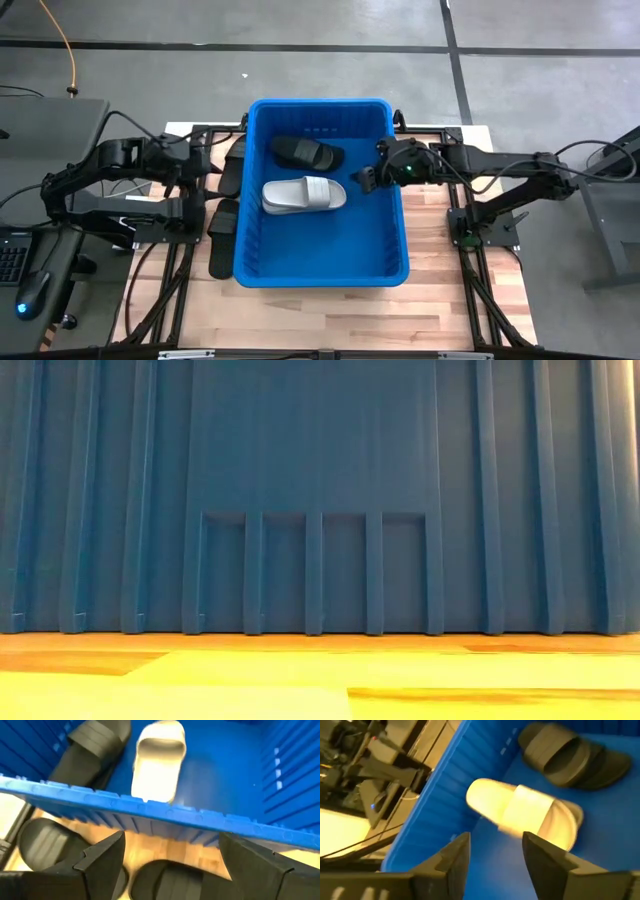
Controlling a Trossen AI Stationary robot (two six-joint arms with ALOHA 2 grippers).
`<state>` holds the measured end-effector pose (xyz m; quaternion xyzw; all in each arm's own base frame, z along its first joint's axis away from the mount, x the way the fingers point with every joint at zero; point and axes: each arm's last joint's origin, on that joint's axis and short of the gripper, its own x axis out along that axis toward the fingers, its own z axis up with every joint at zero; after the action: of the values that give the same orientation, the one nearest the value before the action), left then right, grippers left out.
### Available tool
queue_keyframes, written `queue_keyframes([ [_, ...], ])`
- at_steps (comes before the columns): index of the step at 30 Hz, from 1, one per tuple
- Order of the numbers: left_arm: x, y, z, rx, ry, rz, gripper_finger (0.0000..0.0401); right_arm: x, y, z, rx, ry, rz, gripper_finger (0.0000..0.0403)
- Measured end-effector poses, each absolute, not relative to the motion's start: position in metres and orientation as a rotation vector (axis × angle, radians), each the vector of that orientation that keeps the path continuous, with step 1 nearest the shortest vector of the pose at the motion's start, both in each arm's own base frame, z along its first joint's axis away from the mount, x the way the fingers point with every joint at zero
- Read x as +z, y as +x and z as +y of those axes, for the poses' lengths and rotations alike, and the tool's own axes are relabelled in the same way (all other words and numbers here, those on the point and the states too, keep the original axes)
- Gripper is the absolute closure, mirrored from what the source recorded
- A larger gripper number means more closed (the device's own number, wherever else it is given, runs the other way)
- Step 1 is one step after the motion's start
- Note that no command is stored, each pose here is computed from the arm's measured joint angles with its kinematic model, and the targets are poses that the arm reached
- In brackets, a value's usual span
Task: Pick and place slides into bin
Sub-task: Adjust the blue container
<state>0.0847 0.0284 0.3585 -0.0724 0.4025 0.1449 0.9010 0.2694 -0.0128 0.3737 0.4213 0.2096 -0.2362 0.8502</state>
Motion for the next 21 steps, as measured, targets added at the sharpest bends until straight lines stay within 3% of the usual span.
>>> queue_keyframes([
  [3, 0.360, 0.086, 0.029, 0.307, -0.145, 0.807, 0.0091, 0.372, 0.277, -0.020, -0.496, 0.839, 0.427, 0.0277],
  [8, 0.362, 0.088, 0.030, 0.324, -0.140, 0.787, 0.0091, 0.359, 0.299, -0.046, -0.471, 0.782, 0.424, 0.0388],
  [21, 0.362, 0.088, 0.030, 0.351, -0.208, 0.773, 0.0091, 0.305, 0.333, -0.156, -0.434, 0.939, 0.418, 0.0402],
])
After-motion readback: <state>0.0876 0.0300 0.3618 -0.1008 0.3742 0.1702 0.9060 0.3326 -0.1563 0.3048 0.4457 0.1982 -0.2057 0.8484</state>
